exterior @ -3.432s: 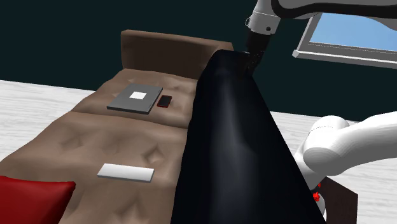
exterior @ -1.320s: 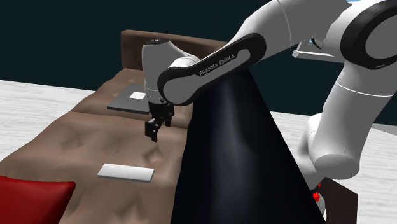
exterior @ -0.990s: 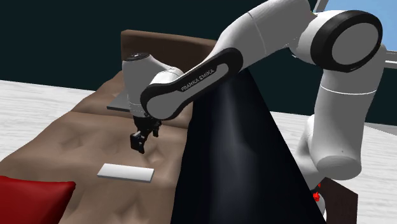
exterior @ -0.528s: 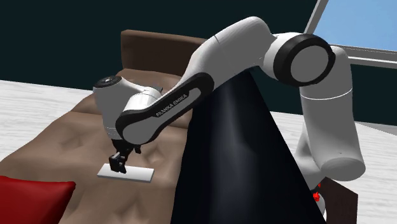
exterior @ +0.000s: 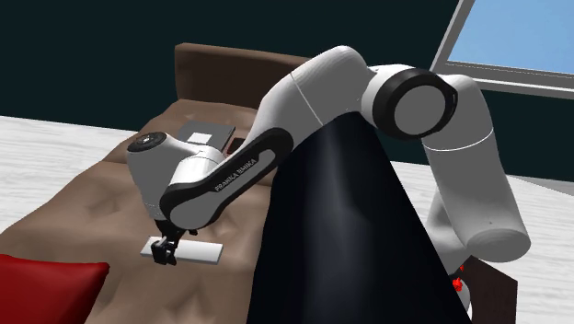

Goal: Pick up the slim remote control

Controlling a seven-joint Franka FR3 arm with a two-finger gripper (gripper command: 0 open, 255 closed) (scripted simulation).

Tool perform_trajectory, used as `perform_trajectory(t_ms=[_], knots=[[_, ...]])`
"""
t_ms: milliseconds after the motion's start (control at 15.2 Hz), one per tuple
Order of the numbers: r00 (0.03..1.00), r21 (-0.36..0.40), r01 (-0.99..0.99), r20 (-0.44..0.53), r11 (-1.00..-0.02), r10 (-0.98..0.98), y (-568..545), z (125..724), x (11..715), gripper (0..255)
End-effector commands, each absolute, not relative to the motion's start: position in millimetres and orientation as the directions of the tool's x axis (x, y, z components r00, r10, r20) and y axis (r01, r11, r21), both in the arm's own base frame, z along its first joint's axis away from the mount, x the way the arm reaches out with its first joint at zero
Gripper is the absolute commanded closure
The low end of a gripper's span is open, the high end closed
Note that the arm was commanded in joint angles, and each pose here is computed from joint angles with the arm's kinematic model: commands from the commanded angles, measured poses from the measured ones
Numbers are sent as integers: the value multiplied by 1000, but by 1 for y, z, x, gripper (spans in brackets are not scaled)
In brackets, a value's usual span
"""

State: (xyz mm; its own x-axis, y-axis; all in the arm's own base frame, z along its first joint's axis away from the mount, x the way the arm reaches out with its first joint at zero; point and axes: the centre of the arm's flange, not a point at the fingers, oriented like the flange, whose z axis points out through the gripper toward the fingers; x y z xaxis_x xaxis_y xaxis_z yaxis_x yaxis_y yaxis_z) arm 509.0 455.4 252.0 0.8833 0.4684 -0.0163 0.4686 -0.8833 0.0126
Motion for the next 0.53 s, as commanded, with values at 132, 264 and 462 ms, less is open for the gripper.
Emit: perform_trajectory(t_ms=[132,264,462], knots=[[883,12,469,-16,-883,468,454,238,509,0],[883,12,469,-16,-883,468,455,237,509,255],[883,12,469,-16,-883,468,455,238,509,255]])
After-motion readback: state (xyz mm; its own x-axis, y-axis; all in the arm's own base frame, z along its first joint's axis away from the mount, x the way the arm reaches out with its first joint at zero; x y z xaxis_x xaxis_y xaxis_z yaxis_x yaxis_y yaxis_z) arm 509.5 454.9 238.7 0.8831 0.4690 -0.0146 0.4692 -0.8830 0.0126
